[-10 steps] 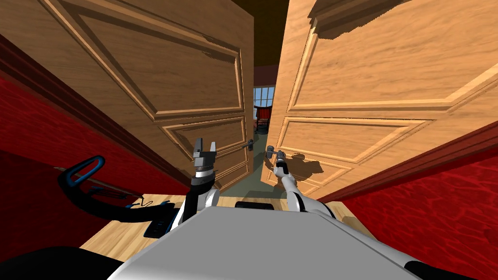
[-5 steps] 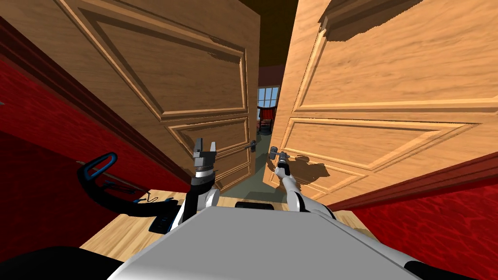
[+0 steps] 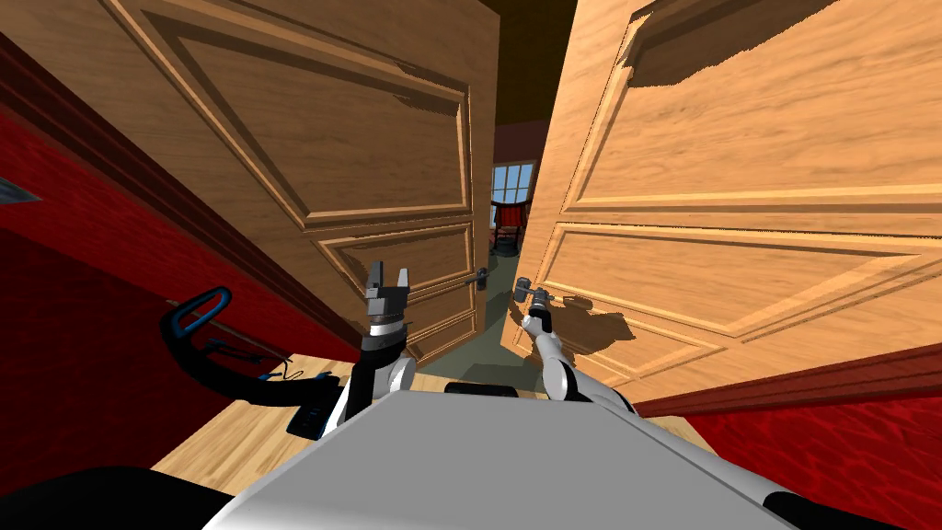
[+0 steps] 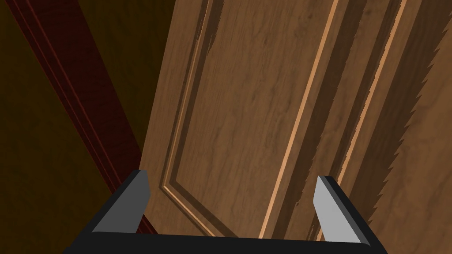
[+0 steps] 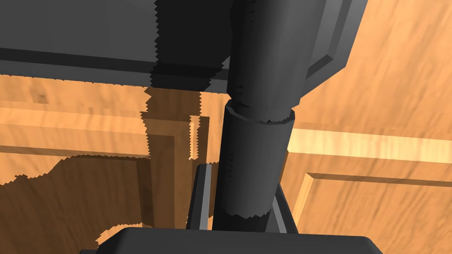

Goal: Push the door open

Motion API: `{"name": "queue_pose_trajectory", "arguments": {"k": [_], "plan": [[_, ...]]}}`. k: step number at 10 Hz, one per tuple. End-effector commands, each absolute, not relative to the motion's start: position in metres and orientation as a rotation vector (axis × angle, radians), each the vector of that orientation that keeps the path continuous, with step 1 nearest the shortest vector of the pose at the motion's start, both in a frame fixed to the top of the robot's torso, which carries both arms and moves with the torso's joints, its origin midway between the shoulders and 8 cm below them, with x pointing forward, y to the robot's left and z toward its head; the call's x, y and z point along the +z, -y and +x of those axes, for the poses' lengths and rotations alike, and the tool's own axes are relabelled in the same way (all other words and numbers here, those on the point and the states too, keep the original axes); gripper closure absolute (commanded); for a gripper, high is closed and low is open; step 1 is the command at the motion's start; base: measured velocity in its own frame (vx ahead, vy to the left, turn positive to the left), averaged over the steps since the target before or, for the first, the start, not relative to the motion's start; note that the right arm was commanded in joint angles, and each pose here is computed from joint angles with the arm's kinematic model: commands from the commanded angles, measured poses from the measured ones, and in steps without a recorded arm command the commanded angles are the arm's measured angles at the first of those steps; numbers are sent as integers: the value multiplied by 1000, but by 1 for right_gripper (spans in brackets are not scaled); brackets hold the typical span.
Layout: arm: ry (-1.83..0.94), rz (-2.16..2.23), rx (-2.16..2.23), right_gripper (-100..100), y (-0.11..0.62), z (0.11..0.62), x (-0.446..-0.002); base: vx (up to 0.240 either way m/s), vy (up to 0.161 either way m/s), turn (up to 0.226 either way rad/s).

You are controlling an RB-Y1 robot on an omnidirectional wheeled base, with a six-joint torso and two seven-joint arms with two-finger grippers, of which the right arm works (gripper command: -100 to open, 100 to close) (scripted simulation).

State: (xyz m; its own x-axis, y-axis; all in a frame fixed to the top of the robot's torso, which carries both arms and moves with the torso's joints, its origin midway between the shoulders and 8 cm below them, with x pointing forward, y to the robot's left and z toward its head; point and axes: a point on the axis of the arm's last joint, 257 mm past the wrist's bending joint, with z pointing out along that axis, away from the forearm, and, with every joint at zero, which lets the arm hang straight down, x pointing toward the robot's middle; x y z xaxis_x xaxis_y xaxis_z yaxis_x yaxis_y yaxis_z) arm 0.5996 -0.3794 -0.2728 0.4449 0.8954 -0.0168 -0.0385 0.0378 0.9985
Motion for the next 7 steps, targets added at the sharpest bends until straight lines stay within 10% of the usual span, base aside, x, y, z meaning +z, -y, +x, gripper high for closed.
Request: {"name": "queue_pose_trajectory", "arguments": {"k": [1, 7], "plan": [[-800, 1334, 839, 100, 398, 597, -263, 47, 11, 90], [-714, 1423, 727, 100, 434, 570, -283, 91, 0, 102]]}}
